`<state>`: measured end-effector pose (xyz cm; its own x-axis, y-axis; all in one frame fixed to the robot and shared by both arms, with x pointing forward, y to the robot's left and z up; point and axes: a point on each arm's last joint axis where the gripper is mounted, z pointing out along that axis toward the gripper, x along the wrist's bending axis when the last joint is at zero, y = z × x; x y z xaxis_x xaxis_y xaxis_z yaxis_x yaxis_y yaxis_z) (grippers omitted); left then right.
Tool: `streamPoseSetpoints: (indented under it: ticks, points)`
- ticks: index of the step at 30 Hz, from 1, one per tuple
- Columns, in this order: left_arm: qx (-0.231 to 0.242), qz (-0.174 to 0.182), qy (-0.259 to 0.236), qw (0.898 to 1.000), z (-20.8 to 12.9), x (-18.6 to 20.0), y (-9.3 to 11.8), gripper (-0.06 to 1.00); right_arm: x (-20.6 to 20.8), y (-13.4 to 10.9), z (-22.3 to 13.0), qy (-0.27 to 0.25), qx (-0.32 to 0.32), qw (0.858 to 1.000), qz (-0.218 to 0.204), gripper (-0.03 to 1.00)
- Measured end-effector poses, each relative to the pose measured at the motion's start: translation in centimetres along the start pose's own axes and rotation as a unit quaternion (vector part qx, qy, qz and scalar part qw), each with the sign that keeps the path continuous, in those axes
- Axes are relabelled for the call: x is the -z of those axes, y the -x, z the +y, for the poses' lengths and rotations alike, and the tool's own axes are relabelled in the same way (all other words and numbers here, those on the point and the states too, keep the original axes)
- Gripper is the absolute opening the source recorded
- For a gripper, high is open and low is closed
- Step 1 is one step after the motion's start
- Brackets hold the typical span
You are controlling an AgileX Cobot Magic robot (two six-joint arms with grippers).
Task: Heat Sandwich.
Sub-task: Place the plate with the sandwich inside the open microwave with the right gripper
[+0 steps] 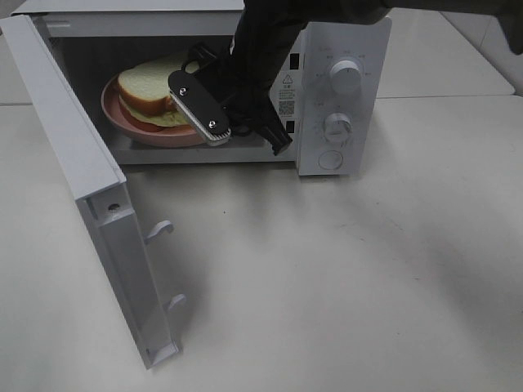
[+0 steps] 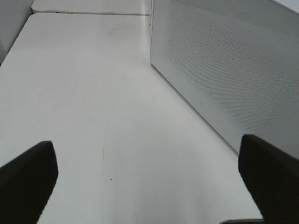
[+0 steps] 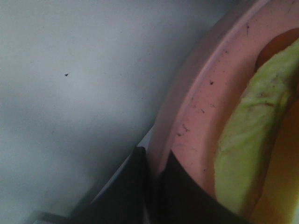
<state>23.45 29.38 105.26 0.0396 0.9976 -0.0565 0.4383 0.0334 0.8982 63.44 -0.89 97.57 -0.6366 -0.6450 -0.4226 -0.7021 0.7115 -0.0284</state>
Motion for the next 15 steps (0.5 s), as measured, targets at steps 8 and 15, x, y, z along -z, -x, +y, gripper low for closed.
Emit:
streamPoseSetpoints:
  ticks: [8,15]
  points:
    - [0.0,0.0,0.0,1.0,0.0,0.0,0.0,0.99,-0.6,1.4,-0.1,-0.004,-0.025,1.0,-0.013,0.05]
    - [0.0,0.0,0.0,1.0,0.0,0.0,0.0,0.99,-1.4,1.8,-0.3,-0.009,-0.039,0.999,-0.013,0.05]
